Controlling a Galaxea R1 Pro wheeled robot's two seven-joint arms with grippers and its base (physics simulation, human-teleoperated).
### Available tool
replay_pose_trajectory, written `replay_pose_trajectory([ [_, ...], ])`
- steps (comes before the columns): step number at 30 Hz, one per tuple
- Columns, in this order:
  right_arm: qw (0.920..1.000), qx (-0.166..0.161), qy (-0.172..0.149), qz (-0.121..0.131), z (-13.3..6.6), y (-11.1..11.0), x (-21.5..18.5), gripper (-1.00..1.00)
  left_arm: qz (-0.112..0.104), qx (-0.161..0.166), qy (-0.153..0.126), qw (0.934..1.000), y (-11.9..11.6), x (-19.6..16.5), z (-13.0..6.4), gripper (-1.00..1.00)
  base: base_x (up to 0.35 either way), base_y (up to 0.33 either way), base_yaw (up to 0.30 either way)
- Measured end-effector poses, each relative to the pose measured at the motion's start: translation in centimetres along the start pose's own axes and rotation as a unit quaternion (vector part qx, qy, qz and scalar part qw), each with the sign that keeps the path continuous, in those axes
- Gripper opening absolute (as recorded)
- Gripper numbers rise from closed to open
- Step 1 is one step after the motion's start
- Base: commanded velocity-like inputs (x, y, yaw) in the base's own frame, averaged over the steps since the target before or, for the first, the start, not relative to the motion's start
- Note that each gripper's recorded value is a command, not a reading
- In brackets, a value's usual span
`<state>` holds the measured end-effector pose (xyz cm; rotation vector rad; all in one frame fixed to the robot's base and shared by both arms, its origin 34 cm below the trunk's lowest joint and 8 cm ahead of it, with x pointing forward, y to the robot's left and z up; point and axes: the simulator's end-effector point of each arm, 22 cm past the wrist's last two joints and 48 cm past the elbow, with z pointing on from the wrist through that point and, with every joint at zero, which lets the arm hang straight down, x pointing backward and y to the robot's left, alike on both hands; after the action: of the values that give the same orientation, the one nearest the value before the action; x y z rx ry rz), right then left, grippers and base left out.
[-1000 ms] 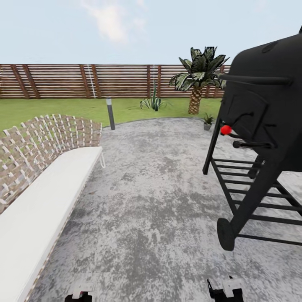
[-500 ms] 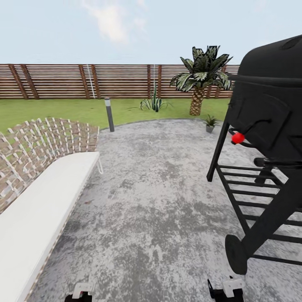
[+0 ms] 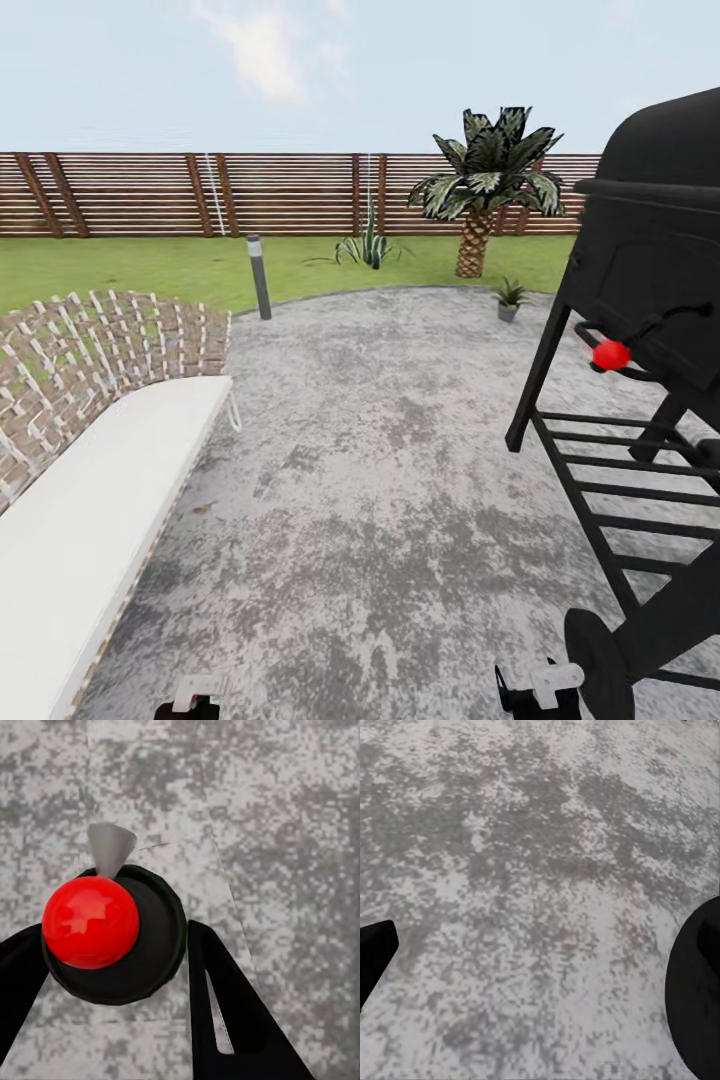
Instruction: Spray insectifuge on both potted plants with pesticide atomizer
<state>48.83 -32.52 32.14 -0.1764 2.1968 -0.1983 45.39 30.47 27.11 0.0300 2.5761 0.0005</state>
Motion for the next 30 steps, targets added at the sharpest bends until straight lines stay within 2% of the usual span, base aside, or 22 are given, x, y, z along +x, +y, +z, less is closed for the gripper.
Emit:
replay_pose_trajectory([
  [14, 1.0, 0.0, 0.0, 0.0, 0.0, 0.0, -0.01, 1.0, 0.0, 0.0, 0.0, 1.0, 0.03, -0.06, 0.01, -1.0, 0.339, 0.001, 0.0],
  [30, 1.0, 0.0, 0.0, 0.0, 0.0, 0.01, 0.0, 1.0, 0.0, 0.0, 0.0, 1.0, 0.01, -0.04, 0.01, -1.0, 0.321, 0.116, 0.0],
])
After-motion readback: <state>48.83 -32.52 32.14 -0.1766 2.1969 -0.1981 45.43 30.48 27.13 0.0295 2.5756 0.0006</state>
